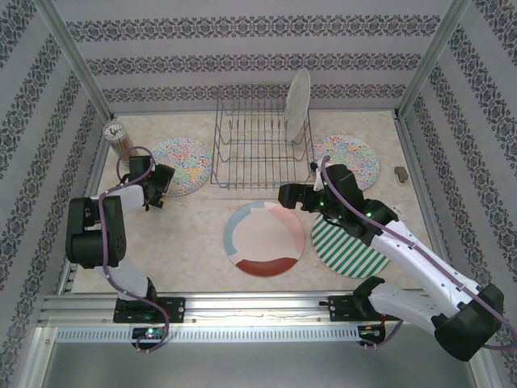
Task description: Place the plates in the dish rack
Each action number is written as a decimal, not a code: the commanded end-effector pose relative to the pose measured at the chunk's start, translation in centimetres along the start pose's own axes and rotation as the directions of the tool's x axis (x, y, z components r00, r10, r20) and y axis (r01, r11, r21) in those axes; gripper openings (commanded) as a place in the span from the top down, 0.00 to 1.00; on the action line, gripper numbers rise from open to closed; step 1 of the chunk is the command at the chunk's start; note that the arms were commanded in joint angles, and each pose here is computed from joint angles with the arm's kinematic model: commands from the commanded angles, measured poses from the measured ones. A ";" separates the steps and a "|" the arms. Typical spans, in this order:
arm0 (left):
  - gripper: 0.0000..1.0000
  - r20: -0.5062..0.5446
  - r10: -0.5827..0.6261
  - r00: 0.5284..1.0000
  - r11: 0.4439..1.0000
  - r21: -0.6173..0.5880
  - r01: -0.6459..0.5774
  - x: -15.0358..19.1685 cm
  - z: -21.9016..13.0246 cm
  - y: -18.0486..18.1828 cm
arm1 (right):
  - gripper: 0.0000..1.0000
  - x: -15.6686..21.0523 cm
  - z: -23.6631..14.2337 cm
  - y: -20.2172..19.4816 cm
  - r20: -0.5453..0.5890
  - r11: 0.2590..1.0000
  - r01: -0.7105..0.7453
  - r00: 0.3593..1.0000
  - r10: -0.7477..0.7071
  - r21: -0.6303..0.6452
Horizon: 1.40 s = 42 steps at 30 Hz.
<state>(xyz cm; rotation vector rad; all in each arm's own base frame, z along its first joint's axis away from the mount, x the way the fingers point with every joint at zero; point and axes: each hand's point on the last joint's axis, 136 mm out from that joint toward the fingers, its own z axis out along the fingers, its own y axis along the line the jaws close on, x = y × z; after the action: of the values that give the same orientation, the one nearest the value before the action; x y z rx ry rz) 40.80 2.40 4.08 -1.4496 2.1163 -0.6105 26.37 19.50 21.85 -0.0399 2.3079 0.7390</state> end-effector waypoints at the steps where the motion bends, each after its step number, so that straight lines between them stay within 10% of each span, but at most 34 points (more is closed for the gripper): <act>1: 0.14 0.017 0.026 1.000 0.994 0.102 -0.027 -0.7 1.2 -3.0 | 0.02 -0.2 -0.3 -0.7 0.018 0.999 -0.020 1.000 0.019 0.028; 27: 0.23 0.046 0.007 0.999 0.988 0.154 -0.014 -0.9 1.7 -4.1 | 0.02 0.3 -0.6 -1.5 0.028 0.998 -0.030 0.999 0.029 0.050; 42: 0.50 0.067 -0.010 0.998 0.987 0.159 -0.001 -1.0 1.9 -3.5 | 0.02 0.4 -0.8 -1.9 0.037 0.998 -0.035 0.999 0.033 0.060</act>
<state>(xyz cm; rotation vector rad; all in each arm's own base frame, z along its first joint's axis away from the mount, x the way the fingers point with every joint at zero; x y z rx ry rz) 43.70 2.32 3.88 -1.4093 2.0176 -0.6650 25.89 18.44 21.43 -0.0101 2.3018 0.7052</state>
